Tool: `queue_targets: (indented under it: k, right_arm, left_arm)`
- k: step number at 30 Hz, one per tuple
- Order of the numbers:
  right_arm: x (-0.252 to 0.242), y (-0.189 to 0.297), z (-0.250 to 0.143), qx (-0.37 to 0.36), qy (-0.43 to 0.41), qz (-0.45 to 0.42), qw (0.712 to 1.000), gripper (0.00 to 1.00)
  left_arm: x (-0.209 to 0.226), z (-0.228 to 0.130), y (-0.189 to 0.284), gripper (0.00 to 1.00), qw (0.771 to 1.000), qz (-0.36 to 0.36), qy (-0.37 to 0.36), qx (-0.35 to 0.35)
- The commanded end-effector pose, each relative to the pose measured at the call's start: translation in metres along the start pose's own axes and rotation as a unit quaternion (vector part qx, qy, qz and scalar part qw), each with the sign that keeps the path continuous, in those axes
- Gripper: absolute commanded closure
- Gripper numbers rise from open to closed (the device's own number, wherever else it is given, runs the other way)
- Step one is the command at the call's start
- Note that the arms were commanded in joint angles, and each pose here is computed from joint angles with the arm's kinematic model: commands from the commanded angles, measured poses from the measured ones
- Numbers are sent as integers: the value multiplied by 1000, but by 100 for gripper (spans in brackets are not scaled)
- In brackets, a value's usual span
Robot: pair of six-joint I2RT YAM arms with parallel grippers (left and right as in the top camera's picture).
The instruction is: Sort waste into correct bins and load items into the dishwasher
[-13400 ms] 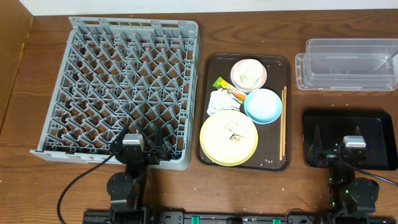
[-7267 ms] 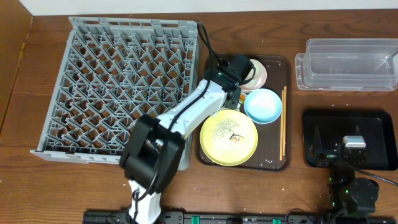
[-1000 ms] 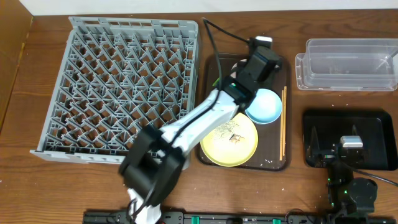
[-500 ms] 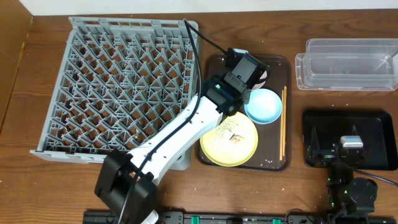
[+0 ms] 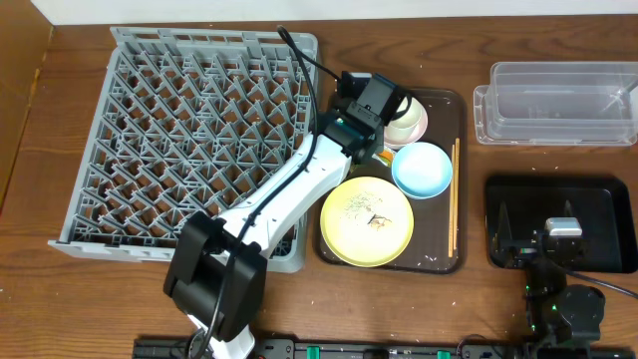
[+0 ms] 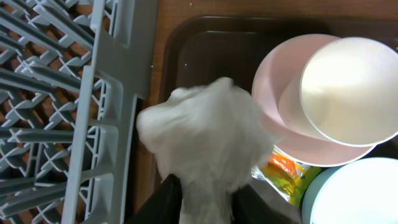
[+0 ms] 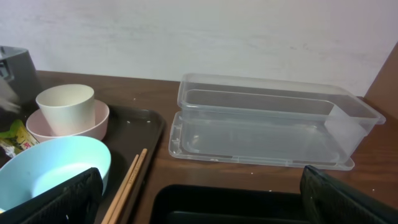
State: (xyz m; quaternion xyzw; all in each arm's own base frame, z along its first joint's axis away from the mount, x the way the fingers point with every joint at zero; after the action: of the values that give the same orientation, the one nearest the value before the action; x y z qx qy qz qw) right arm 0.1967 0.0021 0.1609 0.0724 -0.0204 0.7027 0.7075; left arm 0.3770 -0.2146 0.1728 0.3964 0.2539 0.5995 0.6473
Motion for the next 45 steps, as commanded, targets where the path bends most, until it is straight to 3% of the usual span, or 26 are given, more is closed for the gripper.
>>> queue_targets:
  k: [1,3,10,15,18,19,21,23,27,30,37,38,41,43,45]
  right_arm:
    - [3,0,-1,1,-6,8,1000,1]
    - [3,0,-1,1,-6,8,1000,1]
    - [3,0,-1,1,-6,8,1000,1]
    - [5,0,1,-2,-7,15,1000,1]
    - [28,3,13,-22,-64,108,992,1]
    - [42,8,18,-18,-112,170,979,1]
    - [63,18,24,2,-186,260,947,1]
    - [76,27,28,32,-256,319,912,1]
    - [76,29,35,60,-381,319,865,1]
    - [65,28,62,19,-517,300,801,1]
    - [41,55,145,-173,-578,312,734,1]
    - [40,58,158,-184,-574,308,736,1]
    - [56,64,210,-199,-477,316,796,1]
    - [81,56,244,-157,-380,347,843,1]
    - [103,37,260,-70,-335,374,862,1]
  left_arm:
    - [0,-1,1,66,1000,3,1,0]
    - [-1,-3,1,52,1000,0,-1,5]
    - [6,3,35,53,1000,-27,8,-10]
    - [56,22,122,53,993,-39,60,-95]
    - [97,22,165,52,985,-30,100,-137]
    - [115,19,179,51,981,-22,117,-150]
    - [145,10,200,37,975,-2,147,-164]
    - [173,-3,217,35,970,23,176,-168]
    - [224,-37,240,20,954,91,236,-159]
    - [249,-63,250,16,943,130,275,-138]
    - [255,-102,249,14,944,156,288,-50]
    - [254,-106,247,13,945,157,286,-39]
    - [252,-114,245,12,946,158,281,-10]
    - [251,-118,244,8,947,159,279,3]
    - [251,-119,244,8,947,159,279,5]
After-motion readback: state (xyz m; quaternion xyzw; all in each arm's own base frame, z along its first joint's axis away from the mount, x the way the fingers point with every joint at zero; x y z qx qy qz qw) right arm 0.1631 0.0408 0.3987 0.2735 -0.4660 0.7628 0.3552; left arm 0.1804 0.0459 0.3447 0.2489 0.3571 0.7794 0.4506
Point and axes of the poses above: each gripper's point midway between its finger pads, its own y axis back along the fingers, its own x axis along the line the jaws close on, z = x × y, the point moved 5 cm from there along y, back along the fingers, and after that the axes turned 11 degrees about -y, right-handed, at the moved point
